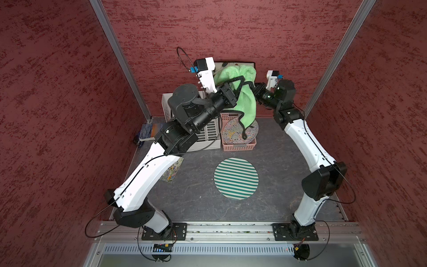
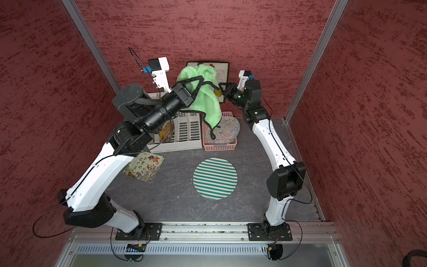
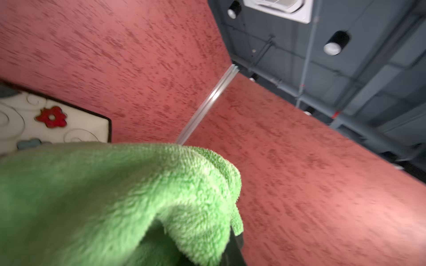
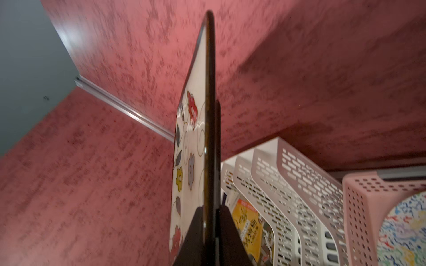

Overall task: Wipe the wet plate dry
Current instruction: Wipe the plate with towel.

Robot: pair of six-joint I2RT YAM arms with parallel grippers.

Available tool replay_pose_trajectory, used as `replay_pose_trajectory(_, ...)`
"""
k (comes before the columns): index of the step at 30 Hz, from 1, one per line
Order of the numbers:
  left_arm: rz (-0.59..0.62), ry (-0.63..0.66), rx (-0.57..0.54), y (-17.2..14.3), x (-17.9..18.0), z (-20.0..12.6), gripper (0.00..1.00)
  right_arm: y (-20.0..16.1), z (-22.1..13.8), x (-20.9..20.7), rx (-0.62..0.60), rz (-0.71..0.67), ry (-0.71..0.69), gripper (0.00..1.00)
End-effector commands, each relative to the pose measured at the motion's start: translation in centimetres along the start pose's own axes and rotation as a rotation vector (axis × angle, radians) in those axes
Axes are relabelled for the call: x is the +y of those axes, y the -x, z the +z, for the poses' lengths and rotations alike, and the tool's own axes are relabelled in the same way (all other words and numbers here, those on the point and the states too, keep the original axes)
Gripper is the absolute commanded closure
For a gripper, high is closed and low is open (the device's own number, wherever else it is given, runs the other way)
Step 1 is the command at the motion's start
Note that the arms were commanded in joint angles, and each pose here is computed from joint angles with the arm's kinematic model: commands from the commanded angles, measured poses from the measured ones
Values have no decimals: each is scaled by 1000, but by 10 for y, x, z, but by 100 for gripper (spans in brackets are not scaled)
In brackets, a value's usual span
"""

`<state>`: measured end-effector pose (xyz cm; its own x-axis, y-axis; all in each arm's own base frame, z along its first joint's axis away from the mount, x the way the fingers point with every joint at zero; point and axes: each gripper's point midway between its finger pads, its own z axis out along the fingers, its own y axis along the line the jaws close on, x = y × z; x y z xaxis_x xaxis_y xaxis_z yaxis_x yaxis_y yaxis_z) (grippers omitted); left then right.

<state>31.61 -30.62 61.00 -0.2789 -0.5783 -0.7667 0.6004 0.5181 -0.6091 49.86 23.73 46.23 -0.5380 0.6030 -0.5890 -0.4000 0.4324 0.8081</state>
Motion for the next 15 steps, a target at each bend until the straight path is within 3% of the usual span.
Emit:
replay_pose_trajectory(1, 290, 466, 187, -68, 115, 17, 100, 43, -70, 139, -192, -242, 290, 100)
replay_pose_trajectory(5, 256, 632, 182, -61, 166, 6, 100, 39, -82, 149, -187, -253, 321, 100)
replay_pose_trajectory(11, 200, 739, 212, -39, 219, -16, 100, 4, -106, 166, -79, -305, 452, 100)
replay_pose_trajectory(15, 119, 658, 230, -22, 226, -15, 100, -49, -105, 160, 79, -332, 494, 100)
